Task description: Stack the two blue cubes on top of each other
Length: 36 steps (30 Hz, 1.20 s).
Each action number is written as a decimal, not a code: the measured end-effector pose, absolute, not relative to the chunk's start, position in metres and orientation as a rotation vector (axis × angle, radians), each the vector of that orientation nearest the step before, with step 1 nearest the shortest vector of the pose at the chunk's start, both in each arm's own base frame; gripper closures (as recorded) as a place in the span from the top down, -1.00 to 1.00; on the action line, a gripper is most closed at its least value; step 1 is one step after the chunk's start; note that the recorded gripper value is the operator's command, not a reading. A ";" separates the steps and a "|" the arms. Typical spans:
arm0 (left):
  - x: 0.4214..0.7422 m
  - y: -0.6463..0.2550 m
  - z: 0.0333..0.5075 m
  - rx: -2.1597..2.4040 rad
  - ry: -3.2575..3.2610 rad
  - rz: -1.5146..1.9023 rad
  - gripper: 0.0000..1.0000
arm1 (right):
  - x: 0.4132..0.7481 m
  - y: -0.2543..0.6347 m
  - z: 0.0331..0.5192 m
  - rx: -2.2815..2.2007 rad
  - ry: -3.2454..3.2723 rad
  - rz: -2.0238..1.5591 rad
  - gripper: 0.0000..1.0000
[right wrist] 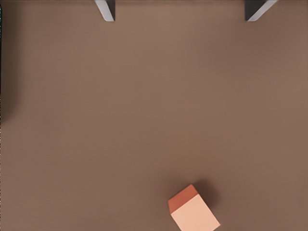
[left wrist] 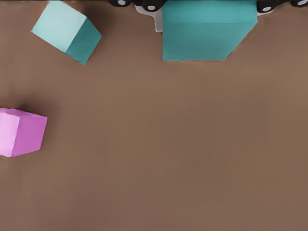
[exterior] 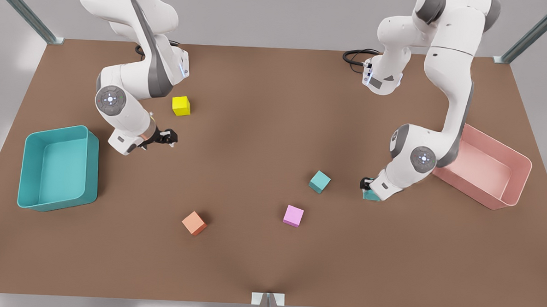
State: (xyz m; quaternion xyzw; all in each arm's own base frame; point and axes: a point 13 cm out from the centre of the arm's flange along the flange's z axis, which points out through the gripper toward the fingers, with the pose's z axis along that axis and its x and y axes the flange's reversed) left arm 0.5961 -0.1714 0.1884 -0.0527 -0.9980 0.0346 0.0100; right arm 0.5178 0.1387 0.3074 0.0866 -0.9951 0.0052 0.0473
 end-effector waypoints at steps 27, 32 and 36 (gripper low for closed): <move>0.553 -0.322 0.121 0.167 -3.062 0.080 0.30 | 0.525 -0.096 0.309 -0.264 -3.022 -0.019 1.00; 0.554 -0.323 0.116 0.227 -3.073 0.092 0.30 | 0.528 -0.070 0.310 -0.182 -3.029 -0.015 1.00; 0.556 -0.323 0.118 0.262 -3.083 0.098 1.00 | 0.532 -0.036 0.309 -0.079 -3.031 -0.010 1.00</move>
